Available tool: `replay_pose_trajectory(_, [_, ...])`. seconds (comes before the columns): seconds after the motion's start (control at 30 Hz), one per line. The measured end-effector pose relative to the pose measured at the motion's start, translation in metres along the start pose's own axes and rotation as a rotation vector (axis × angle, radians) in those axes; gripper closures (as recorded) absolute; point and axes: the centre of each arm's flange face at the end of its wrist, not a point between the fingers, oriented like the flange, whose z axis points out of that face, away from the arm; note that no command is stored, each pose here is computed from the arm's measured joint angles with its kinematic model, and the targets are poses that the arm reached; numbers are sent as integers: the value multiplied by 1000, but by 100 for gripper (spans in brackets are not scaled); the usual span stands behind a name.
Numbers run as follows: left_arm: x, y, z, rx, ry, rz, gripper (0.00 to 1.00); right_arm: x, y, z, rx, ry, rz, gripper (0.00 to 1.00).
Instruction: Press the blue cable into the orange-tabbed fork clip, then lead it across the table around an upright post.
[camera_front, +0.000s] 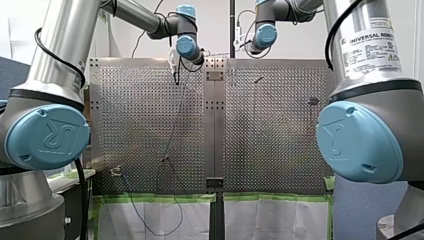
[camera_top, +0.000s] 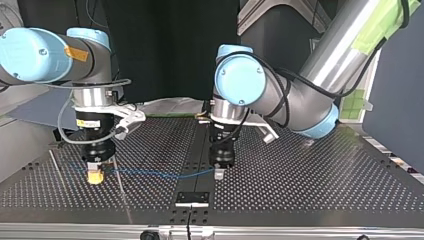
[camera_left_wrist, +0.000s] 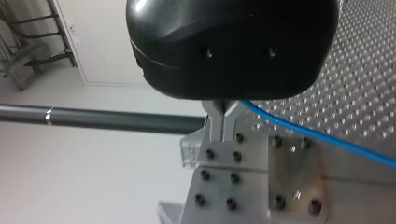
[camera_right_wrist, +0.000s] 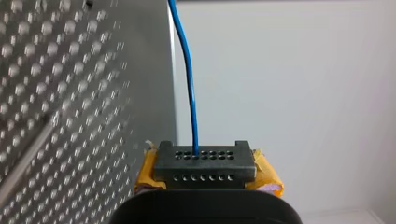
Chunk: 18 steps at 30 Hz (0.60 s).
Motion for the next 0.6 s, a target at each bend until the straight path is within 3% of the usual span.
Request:
replay_pose_trajectory(0.17, [2,-19,3,20,9,-7,100,-2,28,4,-40,-26,-20,100])
replay_pose_trajectory(0.3, [-4,-34,5,40,-6,-30,100,-2,48,9,-62,-28,-25,100])
replay_pose_trajectory(0.47, [2,-51,9,54,6,-33,100,-4,77,17,-103,-29,-33,100])
replay_pose_trajectory(0.6, [10,-66,12,65,24,-29,100,-5,89,20,-115,-30,-35,100])
